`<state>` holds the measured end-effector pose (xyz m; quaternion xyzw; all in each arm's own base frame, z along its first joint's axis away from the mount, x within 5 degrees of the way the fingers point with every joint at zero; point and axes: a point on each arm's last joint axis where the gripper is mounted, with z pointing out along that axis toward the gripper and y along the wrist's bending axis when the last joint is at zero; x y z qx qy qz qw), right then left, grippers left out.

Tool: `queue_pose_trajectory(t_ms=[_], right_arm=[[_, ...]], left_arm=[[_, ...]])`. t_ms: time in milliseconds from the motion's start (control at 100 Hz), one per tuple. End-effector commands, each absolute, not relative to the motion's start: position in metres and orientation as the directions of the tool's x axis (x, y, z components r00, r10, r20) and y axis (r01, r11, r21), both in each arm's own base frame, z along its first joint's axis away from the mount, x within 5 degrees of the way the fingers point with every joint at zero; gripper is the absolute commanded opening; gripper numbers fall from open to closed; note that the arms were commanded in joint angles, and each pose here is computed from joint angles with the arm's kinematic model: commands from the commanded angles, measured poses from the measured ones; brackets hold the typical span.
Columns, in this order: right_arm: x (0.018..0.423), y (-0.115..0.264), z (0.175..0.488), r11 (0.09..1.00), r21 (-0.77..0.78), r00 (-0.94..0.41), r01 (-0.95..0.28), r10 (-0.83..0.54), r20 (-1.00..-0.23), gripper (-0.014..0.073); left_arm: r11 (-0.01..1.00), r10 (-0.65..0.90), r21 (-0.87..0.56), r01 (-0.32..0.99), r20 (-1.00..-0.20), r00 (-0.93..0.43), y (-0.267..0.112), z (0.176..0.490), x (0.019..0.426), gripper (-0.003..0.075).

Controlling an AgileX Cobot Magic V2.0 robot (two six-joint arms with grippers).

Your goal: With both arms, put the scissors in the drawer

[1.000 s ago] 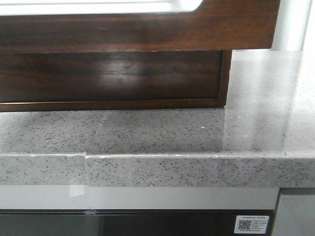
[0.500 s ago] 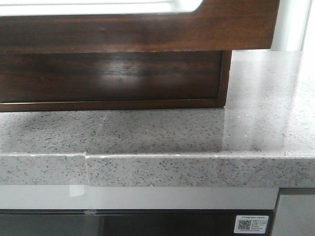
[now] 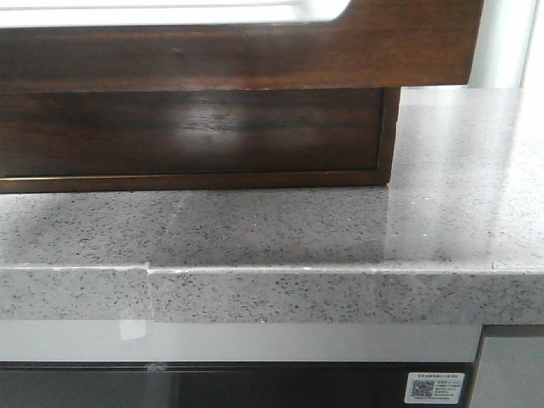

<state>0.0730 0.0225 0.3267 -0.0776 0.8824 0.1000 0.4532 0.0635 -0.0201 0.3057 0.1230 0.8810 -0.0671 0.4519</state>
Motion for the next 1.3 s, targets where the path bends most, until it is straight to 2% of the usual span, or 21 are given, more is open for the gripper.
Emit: queue_pose_trajectory(t_ms=[0,120,260,680,820,870,930,1110,1190,1290], right_arm=[[0.076,0.021,0.336,0.972,0.101,-0.526,-0.213,-0.028,-0.85,0.0069],[0.076,0.021,0.336,0.972,0.1,-0.524,-0.213,-0.027,-0.851,-0.0071],[0.076,0.021,0.336,0.972,0.1,-0.524,-0.213,-0.027,-0.851,-0.0069],[0.075,0.022,0.334,0.97,0.103,-0.546,-0.218,-0.034,-0.837,-0.0069],[0.075,0.022,0.334,0.97,0.103,-0.546,-0.218,-0.034,-0.837,-0.0069],[0.075,0.022,0.334,0.97,0.103,-0.546,-0.218,-0.034,-0.837,-0.0069],[0.075,0.022,0.334,0.97,0.103,-0.546,-0.218,-0.034,-0.837,-0.0069],[0.075,0.022,0.334,0.97,0.103,-0.546,-0.218,-0.034,-0.837,-0.0069],[0.075,0.022,0.334,0.97,0.103,-0.546,-0.218,-0.034,-0.837,-0.0069],[0.075,0.022,0.335,0.971,0.103,-0.544,-0.218,-0.033,-0.838,-0.0069]], left_arm=[[0.965,0.118,-0.013,0.261,-0.87,-0.479,-0.02,0.319,0.068,0.0301],[0.966,0.114,-0.011,0.258,-0.878,-0.465,-0.02,0.321,0.069,0.012],[0.967,0.111,-0.01,0.256,-0.884,-0.454,-0.02,0.322,0.069,-0.0018],[0.966,0.112,-0.01,0.257,-0.883,-0.456,-0.02,0.321,0.069,-0.002],[0.971,0.113,0.034,0.235,-0.938,-0.328,-0.016,0.313,0.053,-0.002],[0.976,0.104,0.045,0.215,-0.956,-0.274,-0.014,0.302,0.049,-0.002],[0.984,0.046,0.02,0.175,-0.988,-0.149,-0.011,0.287,0.046,-0.002],[0.994,-0.017,-0.009,0.113,-0.998,0.068,-0.007,0.225,0.055,-0.002],[0.995,-0.044,-0.033,0.099,-0.993,0.108,-0.005,0.205,0.056,-0.002],[0.993,-0.027,-0.022,0.113,-0.999,0.047,-0.006,0.201,0.054,-0.002]])
